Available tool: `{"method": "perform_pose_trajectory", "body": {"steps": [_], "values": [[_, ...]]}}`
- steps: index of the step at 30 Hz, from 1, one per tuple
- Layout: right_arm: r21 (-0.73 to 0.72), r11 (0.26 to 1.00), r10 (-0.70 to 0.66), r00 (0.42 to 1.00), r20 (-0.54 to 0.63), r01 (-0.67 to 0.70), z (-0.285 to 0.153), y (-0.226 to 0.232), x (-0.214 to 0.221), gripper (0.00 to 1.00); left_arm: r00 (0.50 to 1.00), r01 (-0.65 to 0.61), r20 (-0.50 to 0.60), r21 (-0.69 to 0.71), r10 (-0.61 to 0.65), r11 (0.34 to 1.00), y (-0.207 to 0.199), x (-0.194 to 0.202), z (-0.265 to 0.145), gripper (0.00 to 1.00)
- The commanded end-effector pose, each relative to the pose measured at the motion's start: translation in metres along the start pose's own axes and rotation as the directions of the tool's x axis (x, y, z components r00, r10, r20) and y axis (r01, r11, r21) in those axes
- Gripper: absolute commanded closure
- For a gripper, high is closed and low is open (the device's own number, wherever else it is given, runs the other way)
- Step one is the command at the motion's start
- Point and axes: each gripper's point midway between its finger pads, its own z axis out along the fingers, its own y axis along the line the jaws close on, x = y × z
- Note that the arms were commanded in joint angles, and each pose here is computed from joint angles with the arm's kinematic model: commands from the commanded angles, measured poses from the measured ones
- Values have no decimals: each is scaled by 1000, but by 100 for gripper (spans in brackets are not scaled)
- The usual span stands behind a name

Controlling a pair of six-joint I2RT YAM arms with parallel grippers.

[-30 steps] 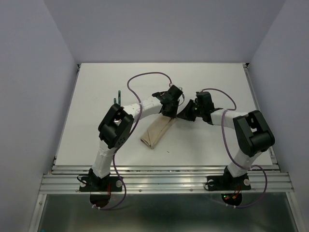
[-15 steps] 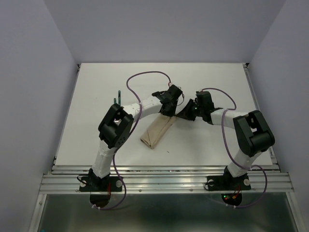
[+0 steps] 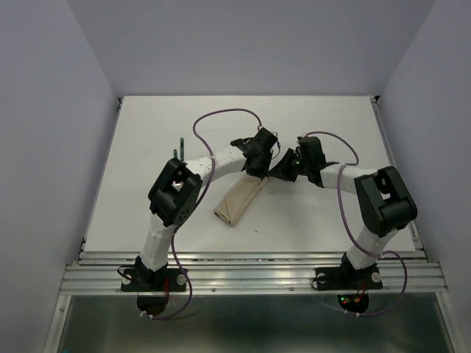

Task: Fold the napkin into a case and place the utensils inside
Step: Fold the 2/3-rectangle-folded napkin at the center of the board.

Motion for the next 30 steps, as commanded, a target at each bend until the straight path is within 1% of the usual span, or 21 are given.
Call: {"method": "perform_pose_trajectory", "body": {"steps": [1,9,19,25,28,29,30], "values": [[-63,997,-32,999,37,35,5,18,-18,96,996,-3,94,104,-7,995,-21,-29,-39,100],[-58,998,-30,999,29,32,9,14,-17,96,996,4,92,142,-17,990,-24,-29,-43,100],[-64,997,-32,998,48,35,7,19,-22,96,1000,-9,14,169,7,986,-23,-2,-21,100],[-64,997,-34,998,56,37,4,21,-23,96,1000,5,4,188,-6,982,-26,1,-13,100],[-58,997,-38,997,70,42,1,22,-25,86,1000,29,-2,187,-29,982,-22,-1,-11,100],[-54,998,-38,996,75,42,0,21,-25,81,999,33,-3,187,-33,982,-21,-1,-10,100],[-49,998,-39,996,81,43,-2,21,-26,77,999,39,-3,190,-39,981,-21,-2,-10,100]]}}
